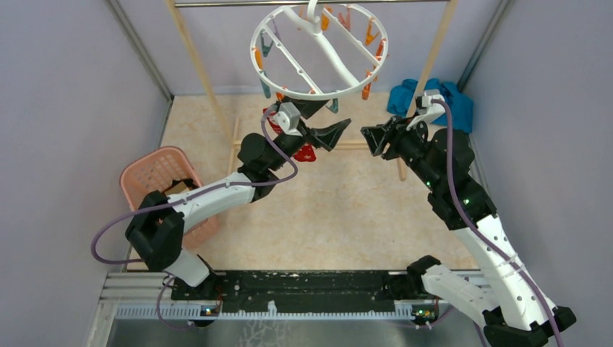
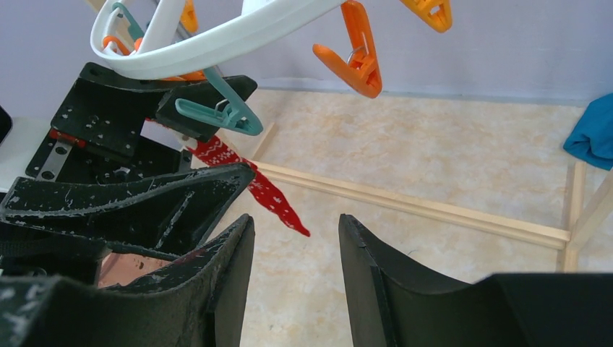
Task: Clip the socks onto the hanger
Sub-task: Open the clamp at the hanger.
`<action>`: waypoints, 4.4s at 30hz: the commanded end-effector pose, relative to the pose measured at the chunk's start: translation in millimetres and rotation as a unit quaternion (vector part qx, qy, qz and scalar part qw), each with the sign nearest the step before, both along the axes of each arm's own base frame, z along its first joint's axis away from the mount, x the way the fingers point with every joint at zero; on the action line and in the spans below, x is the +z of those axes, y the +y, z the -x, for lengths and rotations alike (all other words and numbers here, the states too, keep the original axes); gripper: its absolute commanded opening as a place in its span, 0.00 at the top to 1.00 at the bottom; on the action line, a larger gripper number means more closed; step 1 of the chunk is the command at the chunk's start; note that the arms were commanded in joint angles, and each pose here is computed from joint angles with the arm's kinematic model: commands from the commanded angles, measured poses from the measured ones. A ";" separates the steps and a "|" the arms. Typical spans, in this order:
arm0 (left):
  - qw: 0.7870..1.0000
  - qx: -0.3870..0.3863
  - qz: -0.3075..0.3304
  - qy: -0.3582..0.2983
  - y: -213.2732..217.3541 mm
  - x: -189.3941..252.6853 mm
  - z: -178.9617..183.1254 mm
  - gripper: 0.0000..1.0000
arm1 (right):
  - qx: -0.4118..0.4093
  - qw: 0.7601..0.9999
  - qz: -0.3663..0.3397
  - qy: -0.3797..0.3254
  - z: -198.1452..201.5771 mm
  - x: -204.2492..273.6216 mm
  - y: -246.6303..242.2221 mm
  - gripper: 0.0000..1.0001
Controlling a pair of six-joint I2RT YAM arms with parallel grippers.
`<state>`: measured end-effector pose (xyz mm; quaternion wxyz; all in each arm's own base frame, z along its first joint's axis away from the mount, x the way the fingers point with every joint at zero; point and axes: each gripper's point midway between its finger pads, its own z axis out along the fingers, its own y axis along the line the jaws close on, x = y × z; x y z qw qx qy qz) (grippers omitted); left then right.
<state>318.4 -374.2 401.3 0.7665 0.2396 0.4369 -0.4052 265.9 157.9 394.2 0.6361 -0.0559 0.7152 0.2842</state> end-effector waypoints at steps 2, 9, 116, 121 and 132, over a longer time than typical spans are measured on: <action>0.999 -0.004 0.027 -0.026 -0.5 20.6 -0.7 0.19 | -0.002 1.000 -0.008 -0.025 2.4 15.0 -3.8 0.53; 0.999 -0.007 0.029 -0.020 -0.6 16.8 0.2 0.40 | -0.002 1.000 -0.007 -0.027 2.0 15.9 -4.0 0.53; 0.994 -0.048 -0.074 0.067 -1.0 34.9 16.5 1.00 | 0.111 0.990 0.059 -0.057 -49.2 69.6 97.9 0.70; 0.993 -0.059 -0.081 0.064 -3.2 34.6 20.0 1.00 | 0.116 0.990 0.062 -0.051 -52.9 64.0 102.6 0.62; 0.992 -0.065 -0.086 0.061 -2.9 31.8 23.3 1.00 | 0.103 0.992 0.061 -0.041 -57.9 58.7 100.8 1.00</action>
